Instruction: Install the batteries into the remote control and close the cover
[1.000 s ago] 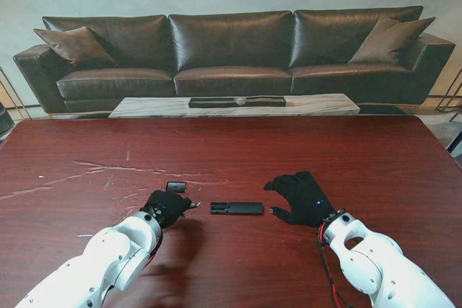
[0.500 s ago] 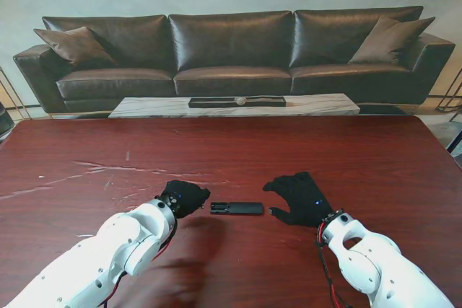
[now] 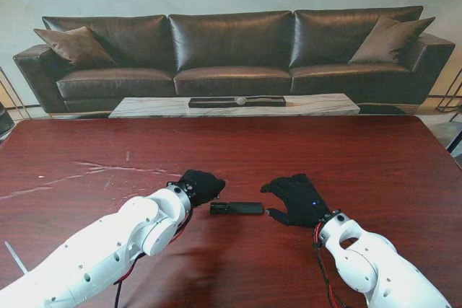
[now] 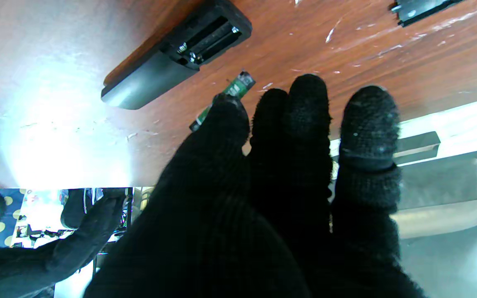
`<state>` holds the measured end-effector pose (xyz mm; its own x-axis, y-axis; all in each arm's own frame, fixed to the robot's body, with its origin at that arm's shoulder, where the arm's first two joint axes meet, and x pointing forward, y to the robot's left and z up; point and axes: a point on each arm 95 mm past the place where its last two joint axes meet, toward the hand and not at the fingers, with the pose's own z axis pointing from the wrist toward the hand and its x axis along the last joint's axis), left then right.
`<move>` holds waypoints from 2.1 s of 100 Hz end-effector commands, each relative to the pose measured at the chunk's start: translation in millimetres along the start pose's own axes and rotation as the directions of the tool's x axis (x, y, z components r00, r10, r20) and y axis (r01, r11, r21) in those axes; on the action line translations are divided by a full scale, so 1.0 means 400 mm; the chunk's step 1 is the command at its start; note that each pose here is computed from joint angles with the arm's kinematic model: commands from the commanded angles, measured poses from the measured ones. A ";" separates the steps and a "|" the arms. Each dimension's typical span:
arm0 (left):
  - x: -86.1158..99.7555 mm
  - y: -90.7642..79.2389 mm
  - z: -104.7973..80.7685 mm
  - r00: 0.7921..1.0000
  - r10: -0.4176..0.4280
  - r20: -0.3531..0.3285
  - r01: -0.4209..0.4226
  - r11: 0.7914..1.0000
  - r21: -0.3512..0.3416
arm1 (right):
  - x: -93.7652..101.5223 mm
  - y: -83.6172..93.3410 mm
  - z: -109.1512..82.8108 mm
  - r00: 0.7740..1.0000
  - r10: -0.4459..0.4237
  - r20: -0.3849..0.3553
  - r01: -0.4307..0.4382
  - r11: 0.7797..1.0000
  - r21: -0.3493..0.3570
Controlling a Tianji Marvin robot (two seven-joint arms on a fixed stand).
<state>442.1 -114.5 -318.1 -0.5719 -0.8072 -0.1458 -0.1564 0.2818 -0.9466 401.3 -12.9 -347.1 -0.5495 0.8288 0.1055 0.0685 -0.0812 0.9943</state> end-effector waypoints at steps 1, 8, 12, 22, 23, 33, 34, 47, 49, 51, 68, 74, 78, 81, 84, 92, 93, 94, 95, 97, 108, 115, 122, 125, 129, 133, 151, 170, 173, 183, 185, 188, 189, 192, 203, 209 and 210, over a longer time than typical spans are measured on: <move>0.002 -0.007 0.012 1.000 -0.007 0.003 0.006 1.000 0.002 | 0.008 -0.011 0.003 1.000 0.009 0.001 -0.009 1.000 0.012; 0.005 -0.002 0.022 1.000 -0.015 0.004 0.015 1.000 -0.008 | 0.008 -0.014 0.006 1.000 0.013 0.003 -0.013 1.000 0.017; 0.007 0.000 0.027 1.000 -0.020 0.005 0.020 1.000 -0.012 | 0.008 -0.016 0.007 1.000 0.014 0.004 -0.014 1.000 0.020; 0.011 0.004 0.040 1.000 -0.030 0.004 0.031 0.999 -0.023 | 0.008 -0.018 0.008 1.000 0.015 0.007 -0.015 1.000 0.022; 0.012 0.004 0.041 1.000 -0.031 0.004 0.031 0.999 -0.024 | 0.008 -0.018 0.008 1.000 0.015 0.008 -0.015 1.000 0.022; 0.020 0.002 0.046 0.999 -0.037 0.002 0.037 0.999 -0.032 | 0.006 -0.019 0.008 1.000 0.016 0.010 -0.016 1.000 0.021; 0.020 0.002 0.046 0.999 -0.038 0.002 0.038 0.999 -0.033 | 0.006 -0.019 0.008 1.000 0.016 0.011 -0.016 1.000 0.021; 0.026 0.006 0.056 0.999 -0.040 0.003 0.040 0.998 -0.042 | 0.007 -0.020 0.008 1.000 0.019 0.011 -0.019 1.000 0.025; 0.027 0.006 0.058 0.999 -0.040 0.004 0.040 0.998 -0.043 | 0.007 -0.020 0.009 1.000 0.018 0.010 -0.019 1.000 0.025; 0.027 0.007 0.059 0.999 -0.041 0.004 0.042 0.998 -0.044 | 0.008 -0.021 0.009 1.000 0.019 0.010 -0.019 0.999 0.026; 0.031 0.013 0.070 0.999 -0.044 0.010 0.045 0.998 -0.053 | 0.008 -0.021 0.010 1.000 0.020 0.007 -0.020 0.999 0.026; 0.032 0.016 0.075 0.999 -0.045 0.010 0.046 0.997 -0.058 | 0.008 -0.021 0.010 1.000 0.020 0.008 -0.020 0.999 0.026; 0.033 0.018 0.078 0.999 -0.044 0.009 0.044 0.997 -0.062 | 0.008 -0.022 0.010 1.000 0.021 0.008 -0.021 0.999 0.027; 0.033 0.019 0.080 0.999 -0.043 0.009 0.043 0.997 -0.066 | 0.008 -0.022 0.010 1.000 0.022 0.008 -0.022 0.999 0.027; 0.032 0.021 0.082 0.999 -0.043 0.010 0.043 0.997 -0.069 | 0.009 -0.022 0.010 1.000 0.023 0.008 -0.023 0.999 0.027; 0.031 0.026 0.089 0.999 -0.042 0.013 0.043 0.996 -0.077 | 0.010 -0.022 0.011 1.000 0.025 0.006 -0.025 0.999 0.029; 0.030 0.027 0.090 0.999 -0.041 0.014 0.042 0.996 -0.078 | 0.010 -0.022 0.011 1.000 0.025 0.006 -0.025 0.999 0.029; 0.030 0.028 0.091 0.999 -0.039 0.014 0.040 0.996 -0.079 | 0.010 -0.022 0.011 1.000 0.025 0.005 -0.025 0.999 0.029; 0.030 0.028 0.092 0.999 -0.038 0.015 0.039 0.996 -0.080 | 0.010 -0.022 0.011 1.000 0.025 0.005 -0.025 0.999 0.030; 0.029 0.030 0.093 0.999 -0.034 0.017 0.035 0.996 -0.083 | 0.010 -0.022 0.011 1.000 0.025 0.005 -0.025 0.999 0.030; 0.026 0.039 0.099 0.999 -0.026 0.024 0.028 0.995 -0.100 | 0.011 -0.022 0.012 1.000 0.025 0.003 -0.025 0.999 0.031; 0.026 0.043 0.102 0.999 -0.021 0.028 0.024 0.994 -0.109 | 0.010 -0.022 0.012 1.000 0.025 0.003 -0.025 0.999 0.030; 0.025 0.045 0.103 0.999 -0.017 0.029 0.020 0.993 -0.113 | 0.010 -0.022 0.013 1.000 0.026 0.003 -0.027 0.999 0.029; 0.025 0.045 0.104 0.999 -0.017 0.029 0.020 0.993 -0.113 | 0.010 -0.022 0.012 1.000 0.027 0.003 -0.027 0.999 0.030; 0.026 0.046 0.105 0.999 -0.017 0.030 0.021 0.993 -0.114 | 0.011 -0.022 0.012 1.000 0.027 0.002 -0.027 0.999 0.030; 0.026 0.046 0.106 0.999 -0.016 0.030 0.019 0.993 -0.116 | 0.011 -0.022 0.012 1.000 0.027 0.002 -0.027 0.999 0.030; 0.028 0.051 0.108 1.000 -0.008 0.030 0.012 0.991 -0.132 | 0.011 -0.023 0.012 1.000 0.029 0.003 -0.029 0.999 0.030; 0.032 0.056 0.108 0.999 -0.006 0.033 0.011 0.989 -0.146 | 0.010 -0.023 0.012 1.000 0.030 0.004 -0.030 0.999 0.029; 0.032 0.057 0.108 0.999 -0.006 0.034 0.011 0.989 -0.150 | 0.010 -0.023 0.012 1.000 0.031 0.004 -0.031 0.999 0.030; 0.033 0.059 0.107 0.999 -0.007 0.037 0.013 0.987 -0.158 | 0.011 -0.023 0.012 1.000 0.031 0.003 -0.031 0.999 0.031; 0.034 0.059 0.107 0.999 -0.007 0.038 0.013 0.987 -0.160 | 0.011 -0.024 0.013 1.000 0.031 0.003 -0.031 0.999 0.032; 0.034 0.060 0.106 0.999 -0.006 0.041 0.012 0.987 -0.163 | 0.011 -0.024 0.013 1.000 0.031 0.003 -0.031 0.999 0.033; 0.034 0.060 0.106 0.999 -0.005 0.041 0.012 0.986 -0.164 | 0.012 -0.024 0.013 1.000 0.031 0.003 -0.031 0.999 0.033; 0.034 0.061 0.106 0.999 -0.005 0.043 0.012 0.986 -0.167 | 0.012 -0.024 0.013 1.000 0.032 0.003 -0.032 0.999 0.033; 0.034 0.063 0.105 0.999 -0.001 0.047 0.009 0.985 -0.174 | 0.013 -0.024 0.013 0.999 0.033 0.002 -0.033 0.999 0.034; 0.034 0.064 0.105 0.999 0.000 0.049 0.009 0.985 -0.174 | 0.013 -0.024 0.014 0.999 0.033 0.002 -0.033 0.999 0.035; 0.034 0.064 0.105 0.999 0.000 0.050 0.009 0.985 -0.174 | 0.013 -0.024 0.014 0.999 0.033 0.002 -0.033 0.999 0.035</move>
<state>464.0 -140.3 -357.0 -0.5338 -0.8303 -0.1603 -0.2964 0.3612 -0.8841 404.7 -8.4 -354.2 -0.5401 0.8310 0.1330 0.1087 -0.0878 0.9902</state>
